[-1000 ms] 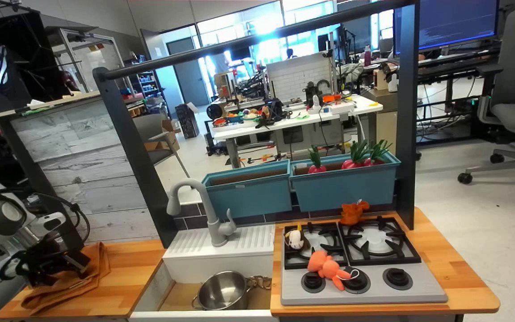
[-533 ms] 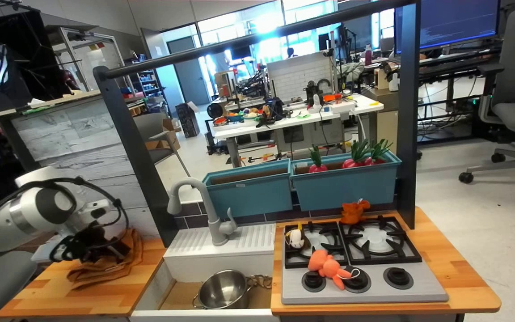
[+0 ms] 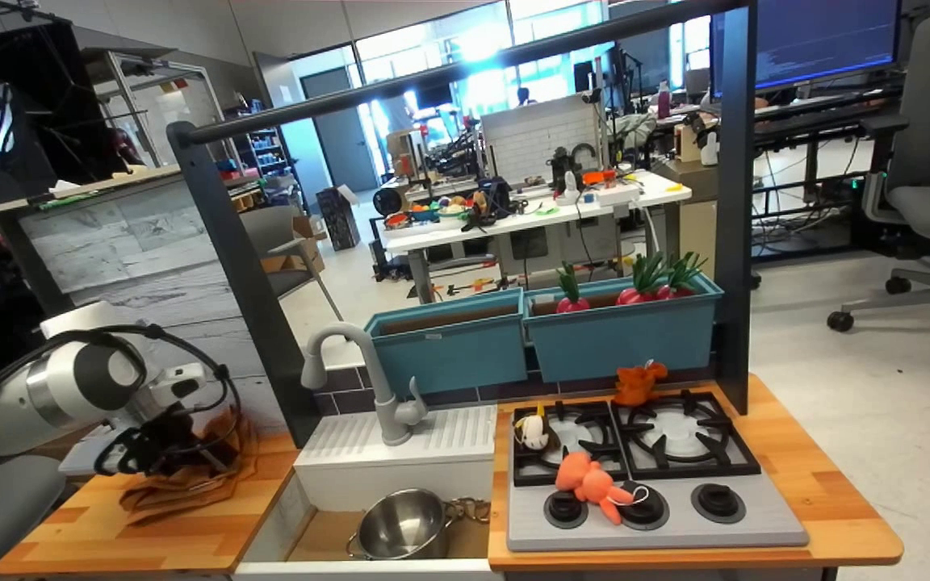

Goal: Remove all the toys from the pot and put them on the stove, then take the towel and clean the base top on the left

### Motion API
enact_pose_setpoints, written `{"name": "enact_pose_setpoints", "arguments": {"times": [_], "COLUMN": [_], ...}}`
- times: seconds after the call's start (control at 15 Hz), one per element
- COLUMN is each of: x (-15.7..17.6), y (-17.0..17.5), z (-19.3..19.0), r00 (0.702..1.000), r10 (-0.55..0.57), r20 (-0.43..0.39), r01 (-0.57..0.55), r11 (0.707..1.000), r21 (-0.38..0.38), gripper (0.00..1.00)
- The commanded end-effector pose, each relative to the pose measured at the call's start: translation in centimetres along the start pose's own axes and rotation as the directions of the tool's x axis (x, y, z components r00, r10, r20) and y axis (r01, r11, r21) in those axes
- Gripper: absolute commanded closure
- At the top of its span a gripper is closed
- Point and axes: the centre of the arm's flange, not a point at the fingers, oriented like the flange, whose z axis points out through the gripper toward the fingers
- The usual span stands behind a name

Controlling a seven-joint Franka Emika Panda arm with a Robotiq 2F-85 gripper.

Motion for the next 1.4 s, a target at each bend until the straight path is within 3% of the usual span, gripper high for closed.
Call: {"name": "enact_pose_setpoints", "arguments": {"times": [0.0,0.13,0.27,0.67,0.8,0.93,1.33], "x": [-4.6,-5.2,-4.2,1.1,1.3,0.7,-4.5], "y": [-7.4,-9.3,-8.1,4.8,6.5,5.7,-5.6], "z": [1.1,0.8,0.8,1.2,1.3,1.5,1.0], "r00": [0.994,0.992,0.995,0.995,0.995,0.998,0.991], "r10": [-0.109,-0.127,-0.099,0.094,0.096,0.062,-0.129], "r20": [0.009,0.012,0.013,-0.019,-0.017,-0.008,-0.028], "r01": [0.108,0.126,0.098,-0.095,-0.097,-0.062,0.131], "r11": [0.991,0.988,0.992,0.995,0.995,0.998,0.989], "r21": [0.073,0.09,0.075,-0.025,-0.034,-0.022,0.07], "gripper": [0.0,0.0,0.0,0.0,0.0,0.0,0.0]}}
